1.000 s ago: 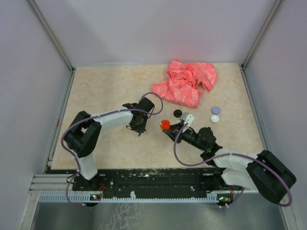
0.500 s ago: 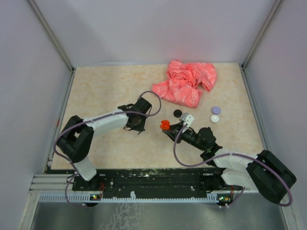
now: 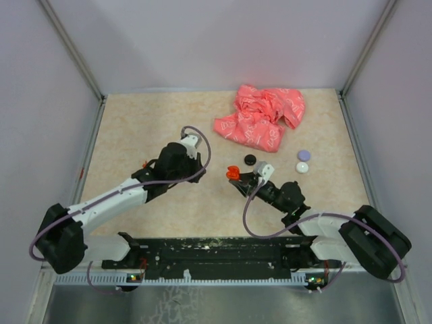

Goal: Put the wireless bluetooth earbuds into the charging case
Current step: Pick up the earbud from the center of the board, then place the earbud in the charging case.

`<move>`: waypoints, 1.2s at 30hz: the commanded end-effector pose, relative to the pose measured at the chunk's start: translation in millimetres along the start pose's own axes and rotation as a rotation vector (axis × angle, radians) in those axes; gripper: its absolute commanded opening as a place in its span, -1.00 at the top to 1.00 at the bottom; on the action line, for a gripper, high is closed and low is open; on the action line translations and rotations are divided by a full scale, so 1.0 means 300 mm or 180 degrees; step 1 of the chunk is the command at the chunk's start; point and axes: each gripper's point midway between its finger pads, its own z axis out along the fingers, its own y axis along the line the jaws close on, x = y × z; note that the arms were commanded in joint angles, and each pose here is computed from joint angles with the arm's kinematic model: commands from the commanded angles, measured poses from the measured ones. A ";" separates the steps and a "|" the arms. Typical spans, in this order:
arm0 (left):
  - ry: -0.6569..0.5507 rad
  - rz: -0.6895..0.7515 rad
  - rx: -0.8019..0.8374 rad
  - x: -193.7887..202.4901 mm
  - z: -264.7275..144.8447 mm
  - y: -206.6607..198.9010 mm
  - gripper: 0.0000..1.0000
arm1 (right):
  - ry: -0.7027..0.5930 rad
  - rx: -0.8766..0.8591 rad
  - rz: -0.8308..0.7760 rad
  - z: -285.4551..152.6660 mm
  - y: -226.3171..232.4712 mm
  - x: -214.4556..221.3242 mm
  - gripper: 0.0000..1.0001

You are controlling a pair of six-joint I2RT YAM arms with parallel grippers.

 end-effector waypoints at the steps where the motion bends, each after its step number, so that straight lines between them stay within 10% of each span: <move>1: -0.0789 0.0295 0.0784 -0.181 -0.095 -0.145 0.69 | -0.0458 -0.0107 -0.0251 0.015 0.018 -0.101 1.00; 12: -0.1702 0.0680 0.1976 -0.299 -0.338 -0.343 0.67 | -0.0740 -0.0163 -0.0444 0.047 0.019 -0.177 1.00; 36: -0.1777 0.0885 0.2937 -0.279 -0.374 -0.515 0.68 | -0.1150 -0.0422 -0.0419 0.031 0.083 -0.270 1.00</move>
